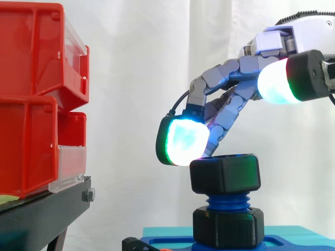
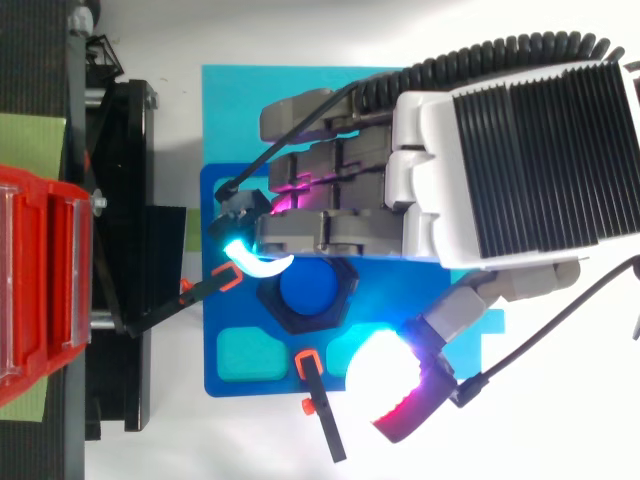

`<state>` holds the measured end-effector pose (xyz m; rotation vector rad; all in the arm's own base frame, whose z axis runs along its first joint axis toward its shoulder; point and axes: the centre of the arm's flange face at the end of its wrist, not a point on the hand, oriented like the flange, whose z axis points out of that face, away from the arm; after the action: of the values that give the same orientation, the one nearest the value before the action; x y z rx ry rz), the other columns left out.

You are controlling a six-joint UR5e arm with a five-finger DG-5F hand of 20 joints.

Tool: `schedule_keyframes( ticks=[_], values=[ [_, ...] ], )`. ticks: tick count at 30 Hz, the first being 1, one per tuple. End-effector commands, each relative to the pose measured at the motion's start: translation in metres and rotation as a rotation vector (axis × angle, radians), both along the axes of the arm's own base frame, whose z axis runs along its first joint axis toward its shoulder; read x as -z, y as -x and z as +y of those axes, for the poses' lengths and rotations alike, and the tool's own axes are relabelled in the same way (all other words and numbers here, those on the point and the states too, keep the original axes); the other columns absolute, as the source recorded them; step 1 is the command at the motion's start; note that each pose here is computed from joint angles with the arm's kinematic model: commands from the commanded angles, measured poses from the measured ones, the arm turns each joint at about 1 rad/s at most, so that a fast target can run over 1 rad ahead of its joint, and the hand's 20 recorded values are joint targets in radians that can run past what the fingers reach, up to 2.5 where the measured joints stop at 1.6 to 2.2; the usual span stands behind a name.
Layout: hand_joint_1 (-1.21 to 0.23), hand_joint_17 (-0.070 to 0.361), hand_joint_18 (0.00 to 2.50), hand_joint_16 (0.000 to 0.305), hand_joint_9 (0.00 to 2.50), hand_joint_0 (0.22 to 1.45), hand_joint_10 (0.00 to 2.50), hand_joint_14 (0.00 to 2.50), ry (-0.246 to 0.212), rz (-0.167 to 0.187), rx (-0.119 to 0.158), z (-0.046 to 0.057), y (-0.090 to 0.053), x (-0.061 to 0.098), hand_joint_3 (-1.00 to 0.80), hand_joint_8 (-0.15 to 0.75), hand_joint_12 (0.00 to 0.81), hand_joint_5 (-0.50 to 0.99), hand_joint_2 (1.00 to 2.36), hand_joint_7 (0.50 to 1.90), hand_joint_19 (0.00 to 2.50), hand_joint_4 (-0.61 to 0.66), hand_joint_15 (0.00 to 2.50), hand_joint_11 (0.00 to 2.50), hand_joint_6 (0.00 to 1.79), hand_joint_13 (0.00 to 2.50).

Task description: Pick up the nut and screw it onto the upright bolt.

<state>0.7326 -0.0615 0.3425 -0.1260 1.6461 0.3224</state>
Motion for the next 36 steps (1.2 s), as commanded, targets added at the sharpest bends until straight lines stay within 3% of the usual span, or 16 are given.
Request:
schedule_keyframes(
  ticks=[1, 8, 11, 14, 19, 21, 29, 36],
  values=[
    [-0.2, 0.051, 0.42, 0.023, 0.78, 0.51, 0.0, 0.0, 0.007, 0.007, 0.004, -0.005, 0.002, 0.001, -0.5, 0.216, 0.209, -0.04, 1.0, 1.09, 0.01, 0.24, 0.0, 0.0, 0.5, 0.72],
    [-0.23, 0.041, 0.54, 0.018, 0.91, 0.52, 0.0, 0.0, 0.023, 0.025, 0.023, -0.022, 0.006, 0.003, -0.5, 0.237, 0.195, 0.02, 1.0, 1.49, 0.04, 0.19, 0.0, 0.0, 0.5, 0.82],
    [-0.24, 0.037, 0.59, 0.017, 0.98, 0.53, 0.0, 0.0, 0.023, 0.031, 0.027, -0.026, 0.007, 0.003, -0.5, 0.241, 0.183, 0.03, 1.0, 1.57, 0.05, 0.17, 0.0, 0.0, 0.5, 0.87],
    [-0.25, 0.034, 0.67, 0.015, 1.04, 0.53, 0.0, 0.0, 0.022, 0.031, 0.032, -0.031, 0.007, 0.003, -0.5, 0.241, 0.172, 0.05, 1.0, 1.6, 0.08, 0.14, 0.0, 0.0, 0.5, 0.91],
    [-0.26, 0.027, 0.76, 0.012, 1.15, 0.54, 0.0, 0.0, 0.022, 0.032, 0.036, -0.034, 0.008, 0.003, -0.5, 0.239, 0.148, 0.06, 1.0, 1.46, 0.11, 0.11, 0.0, 0.0, 0.55, 0.99],
    [-0.26, 0.028, 0.76, 0.012, 1.16, 0.54, 0.0, 0.0, 0.022, 0.028, 0.037, -0.034, 0.008, 0.003, -0.5, 0.243, 0.151, 0.07, 1.0, 1.56, 0.11, 0.13, 0.0, 0.0, 0.51, 0.99],
    [-0.25, 0.039, 0.64, 0.017, 1.0, 0.52, 0.0, 0.0, 0.018, -0.011, 0.026, -0.026, 0.003, -0.002, -0.5, 0.236, 0.179, -0.04, 1.0, 1.02, 0.09, 0.25, 0.0, 0.0, 0.5, 0.9],
    [-0.25, 0.044, 0.59, 0.02, 0.94, 0.52, 0.0, 0.0, 0.006, -0.033, 0.013, -0.014, -0.002, -0.003, -0.5, 0.213, 0.185, -0.09, 1.0, 0.7, 0.08, 0.2, 0.0, 0.0, 0.5, 0.84]
  ],
)
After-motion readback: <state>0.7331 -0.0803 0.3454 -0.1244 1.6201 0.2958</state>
